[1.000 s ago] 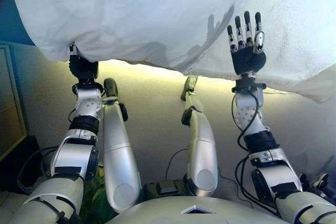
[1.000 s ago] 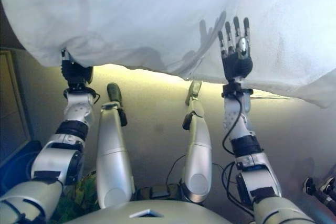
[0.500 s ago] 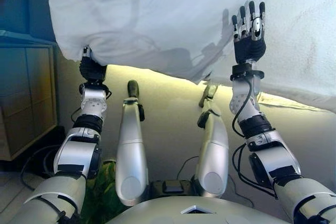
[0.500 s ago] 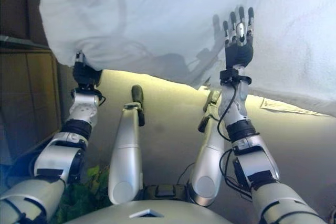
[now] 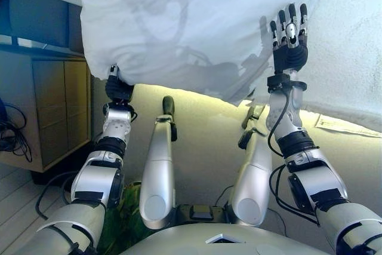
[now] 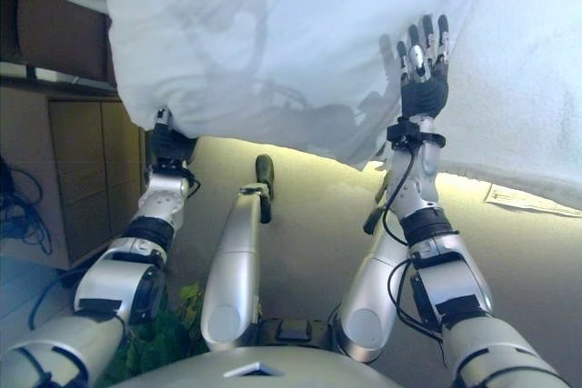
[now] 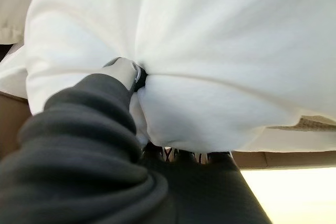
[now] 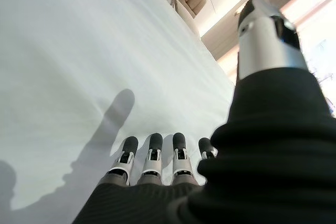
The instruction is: Make the bed neatly
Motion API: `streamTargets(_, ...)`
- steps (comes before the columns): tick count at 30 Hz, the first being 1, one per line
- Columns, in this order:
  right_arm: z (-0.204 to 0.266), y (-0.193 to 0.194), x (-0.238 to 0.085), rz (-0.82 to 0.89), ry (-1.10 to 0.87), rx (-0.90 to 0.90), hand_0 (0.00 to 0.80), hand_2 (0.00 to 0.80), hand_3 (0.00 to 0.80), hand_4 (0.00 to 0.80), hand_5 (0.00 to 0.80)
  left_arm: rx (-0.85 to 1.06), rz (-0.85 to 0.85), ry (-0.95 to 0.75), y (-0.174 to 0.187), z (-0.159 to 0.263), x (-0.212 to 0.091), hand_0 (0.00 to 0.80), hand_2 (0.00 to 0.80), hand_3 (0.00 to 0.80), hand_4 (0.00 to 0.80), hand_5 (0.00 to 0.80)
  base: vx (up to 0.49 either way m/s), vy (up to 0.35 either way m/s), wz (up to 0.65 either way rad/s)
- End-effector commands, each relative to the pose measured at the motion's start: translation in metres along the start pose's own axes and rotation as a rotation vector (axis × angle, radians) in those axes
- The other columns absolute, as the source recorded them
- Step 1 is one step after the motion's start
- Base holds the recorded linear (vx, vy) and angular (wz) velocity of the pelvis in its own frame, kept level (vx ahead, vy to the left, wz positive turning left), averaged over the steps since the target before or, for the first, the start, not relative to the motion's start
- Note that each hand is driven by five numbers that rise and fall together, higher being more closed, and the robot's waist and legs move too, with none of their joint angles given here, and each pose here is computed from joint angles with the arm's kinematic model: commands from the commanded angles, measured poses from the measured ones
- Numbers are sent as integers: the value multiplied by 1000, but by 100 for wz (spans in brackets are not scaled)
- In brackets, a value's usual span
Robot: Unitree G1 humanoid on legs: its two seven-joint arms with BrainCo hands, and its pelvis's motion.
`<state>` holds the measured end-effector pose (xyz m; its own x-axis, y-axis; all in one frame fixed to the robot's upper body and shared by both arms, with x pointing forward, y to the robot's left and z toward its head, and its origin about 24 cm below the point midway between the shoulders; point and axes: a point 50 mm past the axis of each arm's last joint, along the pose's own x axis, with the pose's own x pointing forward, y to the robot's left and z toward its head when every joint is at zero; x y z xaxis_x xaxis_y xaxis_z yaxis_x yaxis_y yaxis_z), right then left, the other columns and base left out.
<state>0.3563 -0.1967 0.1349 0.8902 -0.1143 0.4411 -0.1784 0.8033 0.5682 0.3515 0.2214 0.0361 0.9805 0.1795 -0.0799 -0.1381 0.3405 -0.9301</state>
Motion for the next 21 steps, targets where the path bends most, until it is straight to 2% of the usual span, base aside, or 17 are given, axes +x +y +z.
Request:
streamTargets(1, 41, -15, 7, 14, -149, -92, 0, 0, 0, 0, 0, -57, 266, -290, 64, 78, -30, 800, 800, 800, 800, 800, 0, 0, 0)
streamTargets(8, 42, -13, 12, 0, -159, -102, 0, 0, 0, 0, 0, -111, 333, -273, 79, 67, -38, 800, 800, 800, 800, 800, -36, 3, 4)
streamTargets(13, 40, -21, 13, -63, -122, -92, 0, 0, 0, 0, 0, -101, 300, -273, 71, 66, -32, 800, 800, 800, 800, 800, -44, -57, 3)
streamTargets(15, 32, -35, 9, -134, -50, -128, 0, 0, 0, 0, 0, -93, 277, -279, 65, 70, -29, 800, 800, 800, 800, 800, -44, -56, 7)
streamTargets(16, 28, -42, 7, -166, -7, -192, 0, 0, 0, 0, 0, -89, 266, -280, 62, 70, -26, 800, 800, 800, 800, 800, -41, -55, 4)
streamTargets(18, 23, -50, 6, -204, 60, -454, 0, 0, 0, 0, 0, -87, 235, -282, 53, 70, -21, 800, 800, 800, 800, 800, -35, -52, 4)
streamTargets(21, 20, -50, 9, -215, 88, -633, 0, 0, 0, 0, 0, -91, 202, -275, 42, 67, -15, 800, 800, 800, 800, 800, -21, -16, 6)
